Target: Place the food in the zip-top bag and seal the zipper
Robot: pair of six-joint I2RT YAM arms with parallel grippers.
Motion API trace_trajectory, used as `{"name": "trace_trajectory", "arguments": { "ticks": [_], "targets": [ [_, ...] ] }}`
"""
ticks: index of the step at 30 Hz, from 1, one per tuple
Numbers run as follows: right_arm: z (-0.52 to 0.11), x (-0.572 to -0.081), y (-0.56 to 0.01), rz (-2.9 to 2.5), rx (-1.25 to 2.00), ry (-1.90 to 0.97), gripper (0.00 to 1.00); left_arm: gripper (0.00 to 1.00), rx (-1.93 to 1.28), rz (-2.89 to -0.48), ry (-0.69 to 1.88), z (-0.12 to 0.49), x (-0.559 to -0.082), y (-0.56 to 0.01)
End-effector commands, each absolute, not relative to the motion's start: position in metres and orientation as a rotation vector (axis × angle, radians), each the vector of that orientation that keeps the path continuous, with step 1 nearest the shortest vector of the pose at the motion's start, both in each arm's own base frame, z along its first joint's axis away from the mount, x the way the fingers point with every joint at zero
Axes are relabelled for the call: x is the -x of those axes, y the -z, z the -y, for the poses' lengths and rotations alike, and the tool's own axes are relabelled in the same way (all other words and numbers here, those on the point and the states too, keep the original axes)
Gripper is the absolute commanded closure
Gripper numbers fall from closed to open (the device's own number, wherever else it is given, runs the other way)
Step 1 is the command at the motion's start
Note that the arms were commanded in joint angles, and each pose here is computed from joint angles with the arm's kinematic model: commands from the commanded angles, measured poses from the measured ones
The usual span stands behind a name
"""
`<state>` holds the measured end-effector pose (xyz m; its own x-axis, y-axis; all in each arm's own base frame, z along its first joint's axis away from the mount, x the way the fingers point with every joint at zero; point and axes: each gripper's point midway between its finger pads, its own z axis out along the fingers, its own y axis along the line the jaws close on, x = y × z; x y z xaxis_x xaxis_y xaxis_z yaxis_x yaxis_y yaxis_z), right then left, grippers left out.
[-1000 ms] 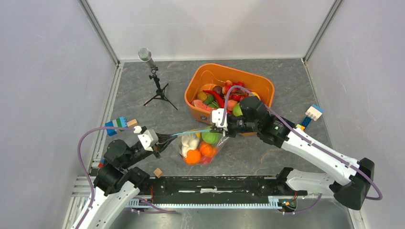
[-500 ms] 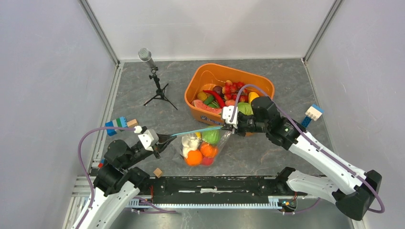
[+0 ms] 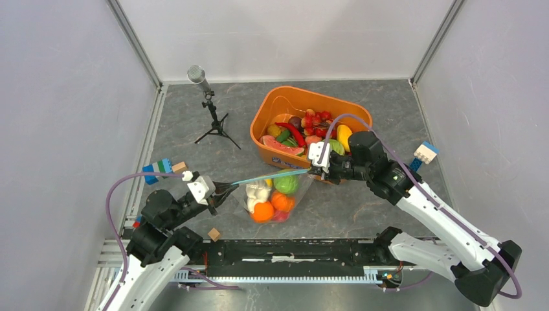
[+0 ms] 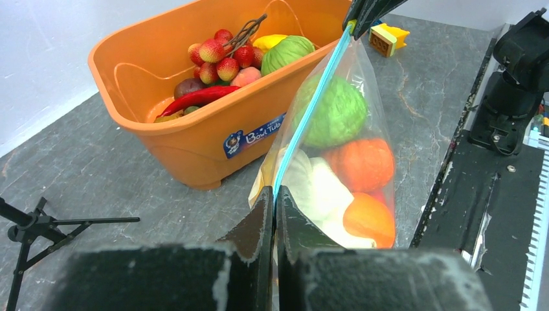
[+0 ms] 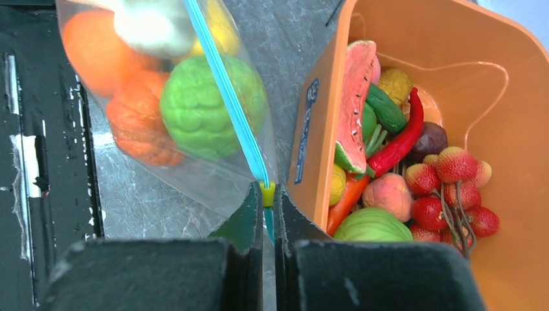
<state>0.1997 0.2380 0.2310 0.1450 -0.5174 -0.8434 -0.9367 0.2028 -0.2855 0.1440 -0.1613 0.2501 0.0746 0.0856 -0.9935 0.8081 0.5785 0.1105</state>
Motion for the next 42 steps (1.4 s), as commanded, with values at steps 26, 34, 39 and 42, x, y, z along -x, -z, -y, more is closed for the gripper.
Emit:
{"name": "trace_trajectory", "arguments": {
  "ticks": [26, 34, 39, 42],
  "targets": [
    [-0.222, -0.234, -0.251, -1.537, 1.282, -0.437, 1.0, 0.24, -0.744, -1.344, 0.602, 0.155, -0.154, -0.278],
    [-0.254, -0.257, -0.309, -1.446, 1.134, -0.551, 0.99, 0.0, -0.533, -1.342, 0.545, 0.132, -0.167, -0.305],
    [-0.275, -0.261, -0.341, -1.368, 1.124, -0.651, 1.0, 0.0, -0.134, -1.478, 0.543, 0.099, -0.187, -0.315],
    [-0.29, -0.219, -0.325, -1.265, 1.307, -0.851, 0.98, 0.0, 0.001, -1.543, 0.525, 0.085, -0.19, -0.321]
  ]
}}
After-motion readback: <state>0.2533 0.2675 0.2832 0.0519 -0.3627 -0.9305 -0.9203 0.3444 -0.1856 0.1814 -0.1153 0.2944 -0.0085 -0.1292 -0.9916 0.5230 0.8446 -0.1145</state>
